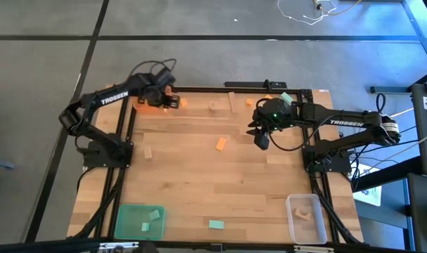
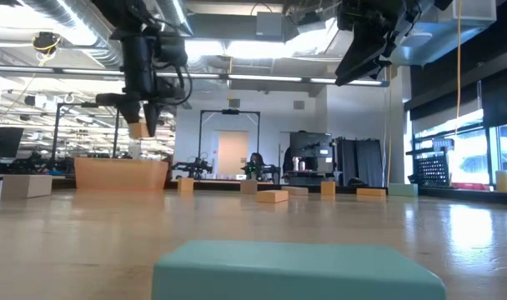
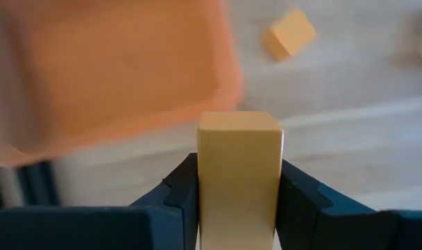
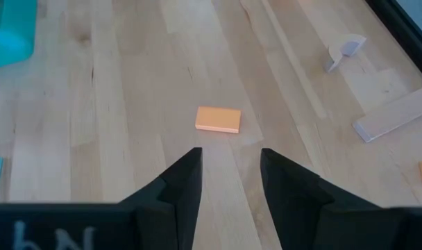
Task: Sort & place blocks by color
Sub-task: Put the orange block into the orange bin
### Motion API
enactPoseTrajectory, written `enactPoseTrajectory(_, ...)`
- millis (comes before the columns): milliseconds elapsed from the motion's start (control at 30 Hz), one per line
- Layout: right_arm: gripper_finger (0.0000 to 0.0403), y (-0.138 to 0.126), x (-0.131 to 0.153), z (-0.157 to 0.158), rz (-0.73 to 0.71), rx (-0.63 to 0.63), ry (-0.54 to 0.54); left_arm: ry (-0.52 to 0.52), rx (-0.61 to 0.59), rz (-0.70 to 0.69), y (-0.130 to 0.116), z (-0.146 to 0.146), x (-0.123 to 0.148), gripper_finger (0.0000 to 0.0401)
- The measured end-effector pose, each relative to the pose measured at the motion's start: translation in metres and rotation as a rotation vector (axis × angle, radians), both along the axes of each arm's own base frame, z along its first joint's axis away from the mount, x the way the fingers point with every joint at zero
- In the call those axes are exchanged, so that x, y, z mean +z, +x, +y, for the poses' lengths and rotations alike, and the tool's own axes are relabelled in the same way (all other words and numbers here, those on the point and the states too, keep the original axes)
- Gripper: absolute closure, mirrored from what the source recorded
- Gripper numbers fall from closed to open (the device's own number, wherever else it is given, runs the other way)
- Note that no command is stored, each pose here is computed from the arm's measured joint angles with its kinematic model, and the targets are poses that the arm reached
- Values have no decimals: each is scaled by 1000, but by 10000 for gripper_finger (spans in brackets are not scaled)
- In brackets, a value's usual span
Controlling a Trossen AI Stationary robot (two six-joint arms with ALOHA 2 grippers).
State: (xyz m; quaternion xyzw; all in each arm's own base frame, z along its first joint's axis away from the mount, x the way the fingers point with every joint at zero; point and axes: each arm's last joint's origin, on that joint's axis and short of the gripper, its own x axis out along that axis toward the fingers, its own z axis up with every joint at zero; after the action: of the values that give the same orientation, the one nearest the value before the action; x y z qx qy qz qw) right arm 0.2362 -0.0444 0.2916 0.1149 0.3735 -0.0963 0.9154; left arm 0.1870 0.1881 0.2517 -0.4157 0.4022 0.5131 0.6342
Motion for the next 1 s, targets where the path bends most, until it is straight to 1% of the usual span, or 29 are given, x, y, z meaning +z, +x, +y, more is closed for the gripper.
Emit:
enactPoseTrajectory(67,256,0,0,0,0,1,-1,14,29,18,-6,11,-3,279)
enactPoseTrajectory(167,256,0,0,0,0,0,0,2,83,37,-18,25,-9,279)
enactPoseTrajectory(267,256,0,0,0,0,1,-1,-17,97,71,-27,37,-16,279)
enactPoseTrajectory(600,256,0,0,0,0,1,-1,-78,137,128,-37,61,-42,279)
enactPoseTrajectory(633,256,0,0,0,0,1,-1,-73,127,136,-37,62,-43,275)
enactPoseTrajectory(700,256,0,0,0,0,0,0,-51,111,151,-37,64,-44,256)
enactPoseTrajectory(767,256,0,0,0,0,1,-1,-31,115,162,-37,65,-44,233)
enactPoseTrajectory(833,256,0,0,0,0,1,-1,-18,117,166,-37,66,-43,219)
enactPoseTrajectory(933,256,0,0,0,0,0,0,-10,114,165,-36,67,-43,214)
enactPoseTrajectory(1000,256,0,0,0,0,1,-1,-9,89,172,-36,67,-43,214)
